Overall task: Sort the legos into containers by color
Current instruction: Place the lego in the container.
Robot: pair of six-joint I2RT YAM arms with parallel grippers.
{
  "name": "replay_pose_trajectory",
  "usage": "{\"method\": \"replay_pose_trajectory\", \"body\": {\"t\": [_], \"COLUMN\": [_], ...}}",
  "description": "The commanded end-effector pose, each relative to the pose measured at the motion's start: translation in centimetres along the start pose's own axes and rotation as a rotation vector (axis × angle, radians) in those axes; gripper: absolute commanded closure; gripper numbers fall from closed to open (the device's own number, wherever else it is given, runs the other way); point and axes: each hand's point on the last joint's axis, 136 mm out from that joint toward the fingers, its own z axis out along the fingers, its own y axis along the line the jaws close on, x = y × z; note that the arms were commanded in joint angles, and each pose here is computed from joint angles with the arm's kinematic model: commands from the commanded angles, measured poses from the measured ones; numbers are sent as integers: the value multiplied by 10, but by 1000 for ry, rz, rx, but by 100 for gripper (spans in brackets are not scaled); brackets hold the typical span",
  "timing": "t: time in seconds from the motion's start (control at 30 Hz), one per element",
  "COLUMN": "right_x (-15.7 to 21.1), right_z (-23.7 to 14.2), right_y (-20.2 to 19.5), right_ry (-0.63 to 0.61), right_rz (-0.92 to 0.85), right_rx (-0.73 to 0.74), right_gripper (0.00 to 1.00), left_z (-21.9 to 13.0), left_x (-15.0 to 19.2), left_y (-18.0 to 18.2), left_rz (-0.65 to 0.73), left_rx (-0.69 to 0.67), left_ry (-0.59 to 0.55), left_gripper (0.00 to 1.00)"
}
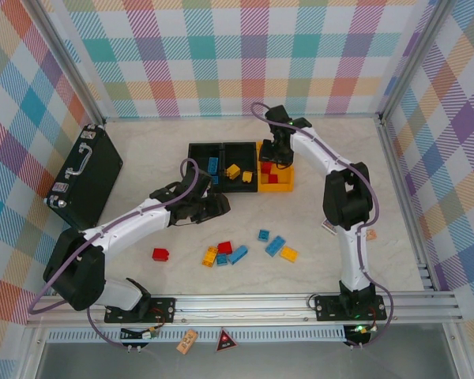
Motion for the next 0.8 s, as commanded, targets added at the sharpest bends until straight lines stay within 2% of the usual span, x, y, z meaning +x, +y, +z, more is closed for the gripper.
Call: {"method": "replay_pose_trajectory", "body": {"t": [0.0,0.13,0.33,0.77], "right_x": [-1,17,67,178], "right_z": [-38,-57,-73,-54], "right_y": [6,5,-3,3], "right_ry": [-37,-34,17,216], "right_rz": [-21,-18,-18,-26], "right_rx": [-49,-85,-104,-65], "right_gripper": [53,53,53,47], "left_z": [-2,-1,1,2], "left_x": [-8,-8,-4,20], "left_y": [-11,-13,-13,9], "left_rz": [6,9,21,52], "left_rx": [14,19,26,-7], "left_ry": [-22,-19,-1,63], "left_gripper": [42,42,42,42]}}
